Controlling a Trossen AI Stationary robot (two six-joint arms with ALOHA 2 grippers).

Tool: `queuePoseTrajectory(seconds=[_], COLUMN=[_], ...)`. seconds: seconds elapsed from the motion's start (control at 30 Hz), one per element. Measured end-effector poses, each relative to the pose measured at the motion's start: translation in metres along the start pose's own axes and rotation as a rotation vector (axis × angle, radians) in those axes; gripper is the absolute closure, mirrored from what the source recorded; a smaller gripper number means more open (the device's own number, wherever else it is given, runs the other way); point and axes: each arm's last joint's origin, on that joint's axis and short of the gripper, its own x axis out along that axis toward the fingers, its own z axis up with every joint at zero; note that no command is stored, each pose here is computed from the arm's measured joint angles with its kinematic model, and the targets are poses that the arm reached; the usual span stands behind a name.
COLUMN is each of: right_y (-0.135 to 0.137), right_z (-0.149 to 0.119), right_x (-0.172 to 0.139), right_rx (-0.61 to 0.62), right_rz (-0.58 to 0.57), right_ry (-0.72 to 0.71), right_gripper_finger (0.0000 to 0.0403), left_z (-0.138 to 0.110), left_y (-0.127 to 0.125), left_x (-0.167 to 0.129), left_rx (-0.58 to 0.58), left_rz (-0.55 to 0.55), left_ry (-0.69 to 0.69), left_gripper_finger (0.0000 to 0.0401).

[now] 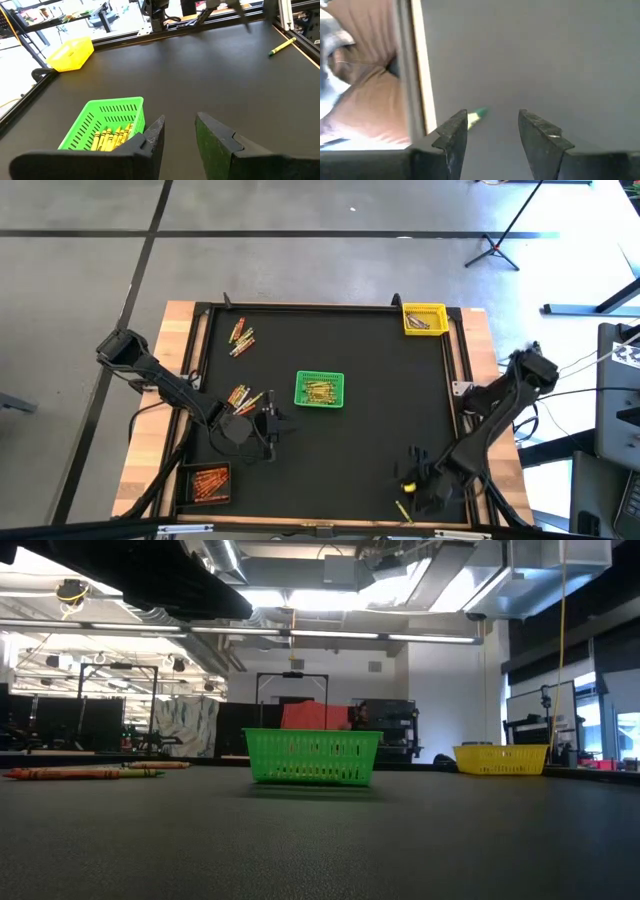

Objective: Sort crayons
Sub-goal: Put the green crayon into the green bin

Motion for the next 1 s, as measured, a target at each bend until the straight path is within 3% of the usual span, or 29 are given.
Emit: queuePoseTrajectory(seconds=[0.17, 0.37, 0.73, 1.0], right_y=[0.034, 0.063, 0.062, 0.06], right_z=[-0.005, -0.013, -0.023, -0.023], right_x=[0.016, 0.04, 0.068, 0.068], right_rx=[0.033, 0.035, 0.073, 0.023], right_rz=[-0.007, -0.101, -0.275, -0.289], right_ry=[0.087, 0.161, 0.223, 0.208], right_gripper_finger=[0.0228, 0.0228, 0.0232, 0.0333], left_z=[0.0, 0.0, 0.0, 0.0], left_y=[0.0, 0.0, 0.0, 0.0], left_x=[0.0, 0.0, 0.0, 0.0], left_rx=[-0.004, -0.017, -0.03, -0.03], left_rz=[-0.002, -0.002, -0.002, -0.002], left_ry=[0.0, 0.0, 0.0, 0.0], left_gripper_finger=[0.0306, 0.0306, 0.0305, 0.0305])
